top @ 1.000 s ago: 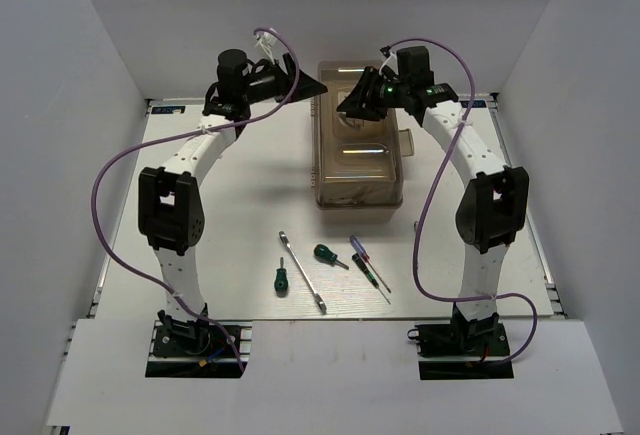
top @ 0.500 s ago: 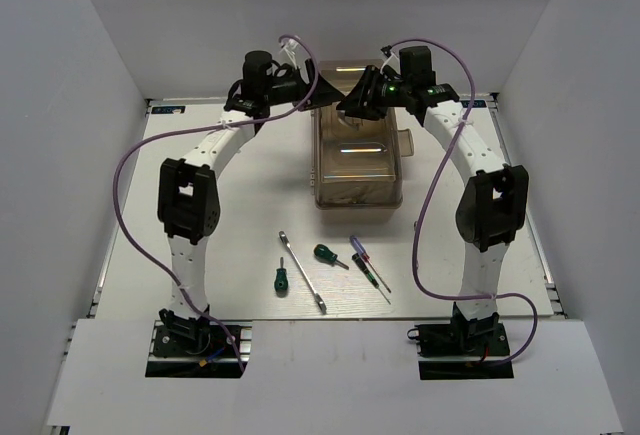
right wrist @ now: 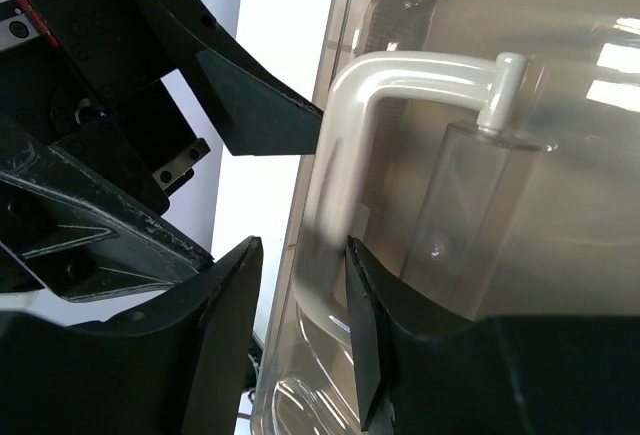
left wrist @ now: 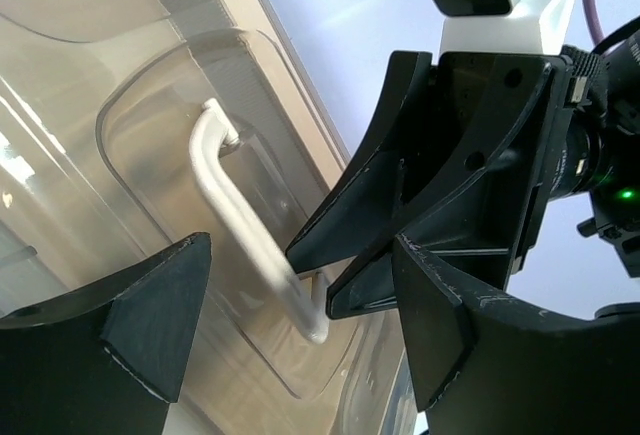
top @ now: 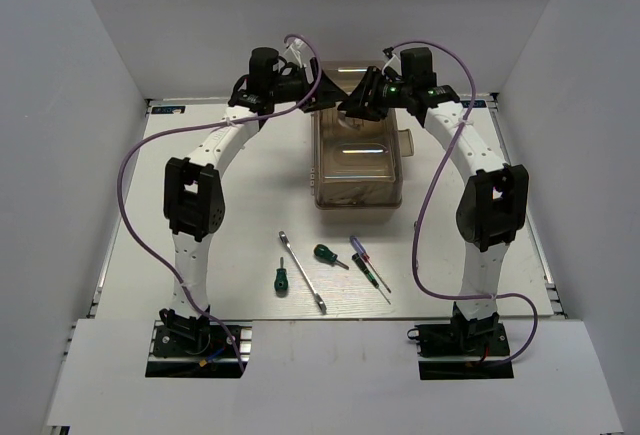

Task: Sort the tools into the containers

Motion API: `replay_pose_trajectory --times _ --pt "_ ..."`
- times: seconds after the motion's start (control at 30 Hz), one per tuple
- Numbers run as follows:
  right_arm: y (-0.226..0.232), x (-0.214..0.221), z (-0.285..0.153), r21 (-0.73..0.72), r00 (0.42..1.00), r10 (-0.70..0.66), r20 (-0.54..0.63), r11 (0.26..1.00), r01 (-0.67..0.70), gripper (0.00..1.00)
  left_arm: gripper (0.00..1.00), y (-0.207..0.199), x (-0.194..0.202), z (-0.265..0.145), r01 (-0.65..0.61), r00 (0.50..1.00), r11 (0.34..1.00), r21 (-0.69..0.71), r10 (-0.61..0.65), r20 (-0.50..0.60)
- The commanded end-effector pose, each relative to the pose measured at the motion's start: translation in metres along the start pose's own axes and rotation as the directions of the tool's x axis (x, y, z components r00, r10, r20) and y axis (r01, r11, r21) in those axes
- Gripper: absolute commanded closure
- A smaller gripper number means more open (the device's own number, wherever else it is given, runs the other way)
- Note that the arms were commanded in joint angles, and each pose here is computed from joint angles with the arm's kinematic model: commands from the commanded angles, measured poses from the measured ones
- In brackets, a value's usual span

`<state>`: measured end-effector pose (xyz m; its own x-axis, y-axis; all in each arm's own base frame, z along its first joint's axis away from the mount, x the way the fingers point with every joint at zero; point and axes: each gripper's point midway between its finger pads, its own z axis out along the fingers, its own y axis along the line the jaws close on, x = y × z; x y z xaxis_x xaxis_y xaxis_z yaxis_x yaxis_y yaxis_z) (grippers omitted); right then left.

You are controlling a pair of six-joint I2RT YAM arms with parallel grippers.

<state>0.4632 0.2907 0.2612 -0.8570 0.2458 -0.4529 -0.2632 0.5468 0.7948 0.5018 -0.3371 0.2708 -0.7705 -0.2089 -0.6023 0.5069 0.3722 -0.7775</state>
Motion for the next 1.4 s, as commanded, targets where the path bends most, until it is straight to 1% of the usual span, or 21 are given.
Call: replay_pose_trajectory --times 0.0,0.07,0.33,0.43,0.6,0.7,0.73,0.77,0.8,0.83,0.97,1.03,1.07,1.1,1.17,1.2,1.23,1.27,1.3,1.33,1.37 --pt "0.032 0.001 -0.002 -0.111 0.999 -0.052 -0.003 0.992 0.052 0.55 0.17 0.014 0.006 0.006 0.055 0.998 0.996 -0.068 -0.054 0.017" --pt "0.035 0.002 -0.004 -0.119 0.998 -0.056 -0.006 0.991 0.055 0.55 0.17 0.006 0.0 0.005 0.05 0.998 0.998 -0.047 -0.048 0.039" --pt "0.033 0.003 -0.003 -0.119 0.999 -0.049 -0.008 0.992 0.048 0.55 0.17 0.007 -0.001 0.008 0.107 0.993 0.994 -0.035 -0.106 0.05" --pt "0.031 0.002 -0.003 -0.117 0.999 -0.044 -0.007 0.992 0.042 0.55 0.17 0.014 0.006 0.012 0.124 0.992 0.992 -0.034 -0.123 0.023" --pt "0.033 0.001 -0.006 -0.124 0.999 -0.048 -0.003 0.991 0.048 0.55 0.17 0.011 0.009 0.013 0.133 0.991 0.991 -0.011 -0.133 -0.001" --pt "0.033 -0.003 -0.017 -0.11 0.995 -0.1 0.025 0.989 0.102 0.53 0.18 0.011 0.009 0.013 0.142 0.99 0.99 -0.011 -0.142 -0.001" --pt "0.035 -0.012 -0.029 -0.089 0.989 -0.13 0.067 0.987 0.135 0.53 0.18 0.011 0.009 0.013 0.142 0.99 0.99 -0.011 -0.142 -0.001" --pt "0.038 -0.012 -0.033 -0.084 0.987 -0.144 0.077 0.985 0.15 0.51 0.18 0.009 0.008 0.012 0.144 0.99 0.989 -0.013 -0.144 -0.002" --pt "0.029 -0.011 -0.034 -0.066 0.984 -0.16 0.077 0.984 0.165 0.5 0.18 0.015 0.012 0.014 0.157 0.987 0.987 -0.023 -0.157 -0.01" --pt "0.035 -0.019 -0.05 -0.05 0.973 -0.197 0.12 0.978 0.204 0.5 0.18 0.013 0.011 0.013 0.157 0.987 0.987 -0.023 -0.157 -0.01" --pt "0.031 -0.023 -0.084 0.011 0.95 -0.26 0.172 0.965 0.263 0.47 0.22 0.021 0.016 0.016 0.187 0.982 0.981 -0.048 -0.189 -0.03" --pt "0.011 -0.019 -0.092 0.067 0.947 -0.273 0.169 0.962 0.266 0.46 0.24 0.022 0.019 0.019 0.184 0.982 0.98 -0.069 -0.187 -0.036" --pt "0.017 -0.027 -0.112 0.103 0.929 -0.298 0.22 0.954 0.282 0.46 0.24 0.029 0.024 0.021 0.2 0.978 0.976 -0.083 -0.204 -0.047" --pt "0.008 -0.03 -0.119 0.141 0.922 -0.311 0.231 0.948 0.284 0.44 0.26 0.034 0.024 0.022 0.197 0.979 0.975 -0.099 -0.202 -0.041" --pt "-0.02 -0.036 -0.141 0.274 0.911 -0.326 0.253 0.927 0.256 0.43 0.29 0.038 0.033 0.026 0.21 0.974 0.97 -0.123 -0.218 -0.061" --pt "-0.028 -0.036 -0.145 0.303 0.914 -0.319 0.252 0.922 0.239 0.43 0.34 0.046 0.037 0.028 0.212 0.973 0.967 -0.145 -0.223 -0.064" --pt "-0.046 -0.029 -0.147 0.338 0.929 -0.293 0.225 0.918 0.207 0.41 0.39 0.042 0.042 0.03 0.204 0.973 0.968 -0.147 -0.217 -0.081" --pt "-0.068 -0.036 -0.158 0.381 0.935 -0.257 0.244 0.912 0.151 0.41 0.45 0.051 0.047 0.032 0.218 0.968 0.961 -0.169 -0.235 -0.084" --pt "-0.077 -0.035 -0.158 0.384 0.943 -0.233 0.237 0.914 0.129 0.41 0.57 0.059 0.051 0.033 0.218 0.967 0.958 -0.187 -0.237 -0.088" --pt "-0.091 -0.03 -0.155 0.382 0.958 -0.186 0.218 0.92 0.092 0.41 0.63 0.054 0.054 0.035 0.217 0.966 0.958 -0.186 -0.238 -0.098" --pt "-0.107 -0.027 -0.153 0.375 0.97 -0.137 0.203 0.926 0.052 0.39 0.66 0.059 0.057 0.037 0.211 0.967 0.959 -0.19 -0.233 -0.105"
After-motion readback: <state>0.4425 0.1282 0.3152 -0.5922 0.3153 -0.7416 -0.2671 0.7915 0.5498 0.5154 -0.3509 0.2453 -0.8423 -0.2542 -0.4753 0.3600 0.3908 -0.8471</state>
